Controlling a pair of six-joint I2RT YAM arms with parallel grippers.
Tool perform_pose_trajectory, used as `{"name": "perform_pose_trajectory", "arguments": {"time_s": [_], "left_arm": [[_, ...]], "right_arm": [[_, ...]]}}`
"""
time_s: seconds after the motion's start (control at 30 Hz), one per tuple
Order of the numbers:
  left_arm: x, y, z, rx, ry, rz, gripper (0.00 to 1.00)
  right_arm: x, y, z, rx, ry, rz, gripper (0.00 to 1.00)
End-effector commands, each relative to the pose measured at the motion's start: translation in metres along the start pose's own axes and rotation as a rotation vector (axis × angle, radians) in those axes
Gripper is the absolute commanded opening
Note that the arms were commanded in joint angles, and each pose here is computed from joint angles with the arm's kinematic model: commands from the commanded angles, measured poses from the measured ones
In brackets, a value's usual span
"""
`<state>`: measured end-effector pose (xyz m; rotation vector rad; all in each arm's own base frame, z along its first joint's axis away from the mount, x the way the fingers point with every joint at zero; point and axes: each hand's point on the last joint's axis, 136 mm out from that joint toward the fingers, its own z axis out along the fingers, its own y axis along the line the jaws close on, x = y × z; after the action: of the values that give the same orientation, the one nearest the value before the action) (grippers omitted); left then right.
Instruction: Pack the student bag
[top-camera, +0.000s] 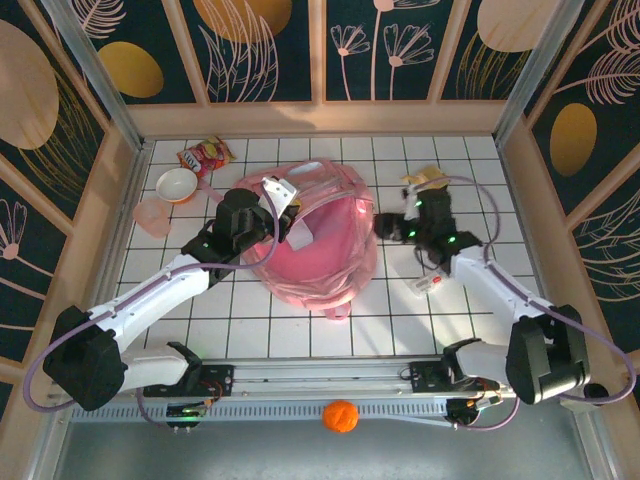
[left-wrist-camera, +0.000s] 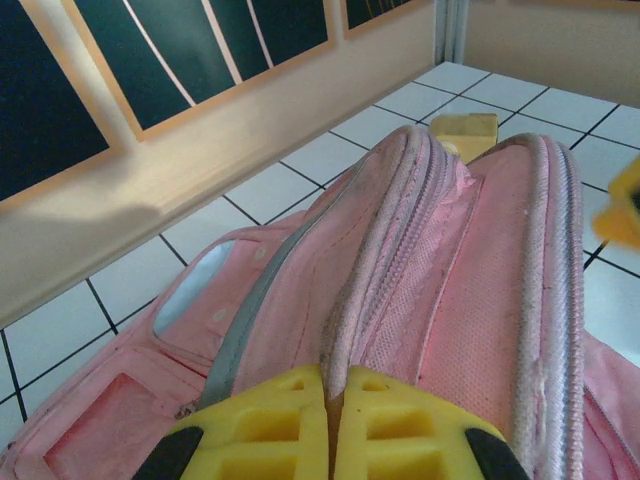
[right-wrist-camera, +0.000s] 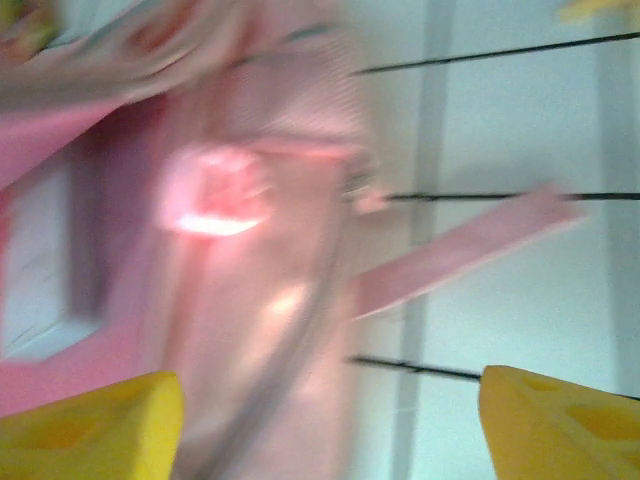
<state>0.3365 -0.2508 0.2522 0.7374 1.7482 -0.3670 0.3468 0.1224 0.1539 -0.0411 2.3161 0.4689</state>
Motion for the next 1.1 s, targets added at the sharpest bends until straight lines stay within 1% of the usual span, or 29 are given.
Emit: {"name": "perform_pose_trajectory", "arguments": {"time_s": [0.0, 0.07, 0.1, 0.17, 0.23, 0.27, 0.3, 0.33, 0.37, 0.47, 0.57, 0.67, 0.83, 0.87, 0.9, 1.07], "left_arm": [[-0.039, 0.013, -0.012, -0.061, -0.14, -0.013, 0.0], [-0.04, 0.013, -0.012, -0.061, -0.141, -0.013, 0.0], [-0.04, 0.014, -0.012, -0.062, -0.139, -0.012, 0.0], [-0.04, 0.014, -0.012, -0.064, -0.138, -0.01, 0.0], [-0.038, 0.015, -0.012, -0.068, -0.129, -0.007, 0.0], [-0.036, 0.015, -0.012, -0.07, -0.123, -0.005, 0.0], [-0.035, 0.015, -0.012, -0.072, -0.117, -0.002, 0.0], [-0.035, 0.016, -0.012, -0.073, -0.112, -0.003, 0.0], [-0.033, 0.017, -0.012, -0.076, -0.106, -0.003, 0.0], [-0.032, 0.018, -0.011, -0.079, -0.091, -0.004, 0.0], [-0.031, 0.023, -0.01, -0.096, -0.071, -0.011, 0.0], [-0.031, 0.026, -0.006, -0.106, -0.055, -0.015, 0.0], [-0.029, 0.028, 0.004, -0.107, -0.03, -0.026, 0.0], [-0.039, 0.03, 0.004, -0.11, -0.048, -0.029, 0.0], [-0.041, 0.03, 0.006, -0.112, -0.049, -0.028, 0.0], [-0.039, 0.036, 0.014, -0.135, -0.014, -0.016, 0.0]], "right_arm": [[-0.026, -0.068, -0.007, 0.178, 0.03, 0.044, 0.82], [-0.043, -0.108, -0.003, 0.264, 0.039, 0.146, 0.84], [-0.05, -0.121, 0.002, 0.273, 0.058, 0.133, 0.85], [-0.059, -0.136, 0.016, 0.298, 0.088, 0.019, 0.87], [-0.069, -0.156, 0.028, 0.359, 0.111, -0.091, 0.89], [-0.072, -0.166, 0.033, 0.38, 0.122, -0.115, 0.9], [-0.078, -0.176, 0.037, 0.403, 0.138, -0.134, 0.96], [-0.08, -0.184, 0.042, 0.414, 0.155, -0.149, 0.99], [-0.082, -0.19, 0.047, 0.421, 0.168, -0.179, 0.99], [-0.085, -0.198, 0.064, 0.397, 0.182, -0.275, 0.99], [-0.08, -0.2, 0.082, 0.357, 0.222, -0.336, 0.99], [-0.073, -0.208, 0.101, 0.337, 0.272, -0.364, 0.99], [-0.077, -0.216, 0.126, 0.299, 0.298, -0.399, 0.99], [-0.079, -0.219, 0.13, 0.289, 0.299, -0.401, 0.99], [-0.079, -0.219, 0.135, 0.271, 0.305, -0.402, 0.99], [-0.082, -0.223, 0.151, 0.224, 0.324, -0.413, 0.99]]}}
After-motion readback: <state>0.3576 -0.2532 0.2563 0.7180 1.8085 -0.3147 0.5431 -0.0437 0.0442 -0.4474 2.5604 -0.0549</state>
